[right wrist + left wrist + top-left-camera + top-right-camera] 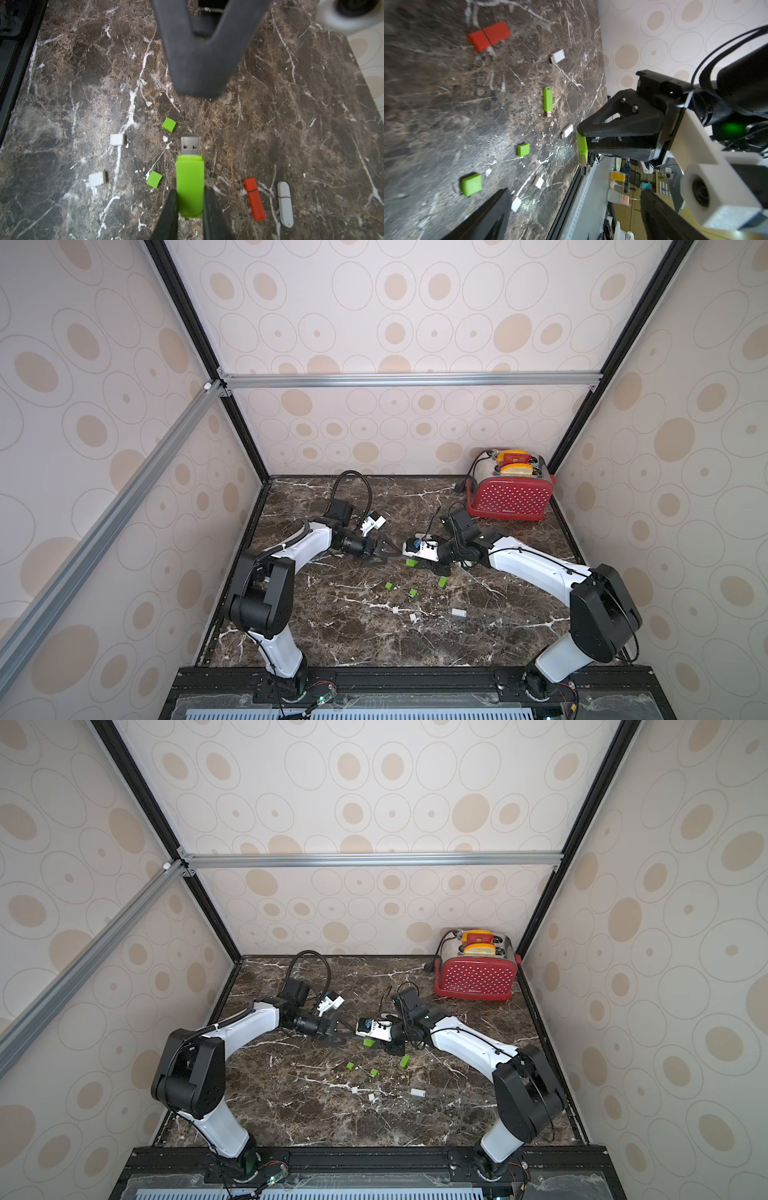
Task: Close the usb drive cover
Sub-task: Place the USB drive at the center of the board, then pick up the cover from the center of the board.
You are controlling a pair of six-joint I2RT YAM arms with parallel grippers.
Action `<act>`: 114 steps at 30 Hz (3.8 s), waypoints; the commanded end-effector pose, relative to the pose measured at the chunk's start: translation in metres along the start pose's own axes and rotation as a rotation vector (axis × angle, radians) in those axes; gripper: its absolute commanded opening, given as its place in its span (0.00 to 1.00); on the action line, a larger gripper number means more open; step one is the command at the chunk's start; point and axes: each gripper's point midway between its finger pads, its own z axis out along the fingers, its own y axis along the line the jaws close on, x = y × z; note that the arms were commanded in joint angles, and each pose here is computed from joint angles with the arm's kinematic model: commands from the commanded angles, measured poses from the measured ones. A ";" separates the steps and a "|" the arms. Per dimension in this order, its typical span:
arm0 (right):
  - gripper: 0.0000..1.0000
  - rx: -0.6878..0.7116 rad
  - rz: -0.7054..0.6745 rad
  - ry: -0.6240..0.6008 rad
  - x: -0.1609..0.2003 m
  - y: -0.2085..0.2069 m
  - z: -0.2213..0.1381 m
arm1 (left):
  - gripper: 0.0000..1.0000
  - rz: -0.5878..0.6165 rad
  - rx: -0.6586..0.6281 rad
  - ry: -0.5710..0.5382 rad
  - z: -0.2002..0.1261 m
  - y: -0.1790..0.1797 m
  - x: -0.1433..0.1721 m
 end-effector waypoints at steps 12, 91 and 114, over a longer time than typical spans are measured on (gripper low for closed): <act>0.08 -0.045 0.146 0.269 0.070 -0.003 0.017 | 0.85 0.519 -0.441 0.126 -0.041 0.036 0.019; 0.62 0.365 0.959 -0.120 0.077 -0.034 -0.088 | 0.23 1.542 -0.435 0.875 0.065 0.125 0.062; 0.44 -0.032 1.483 -0.642 0.015 -0.064 -0.056 | 0.16 1.367 -0.658 0.203 0.043 -0.024 -0.069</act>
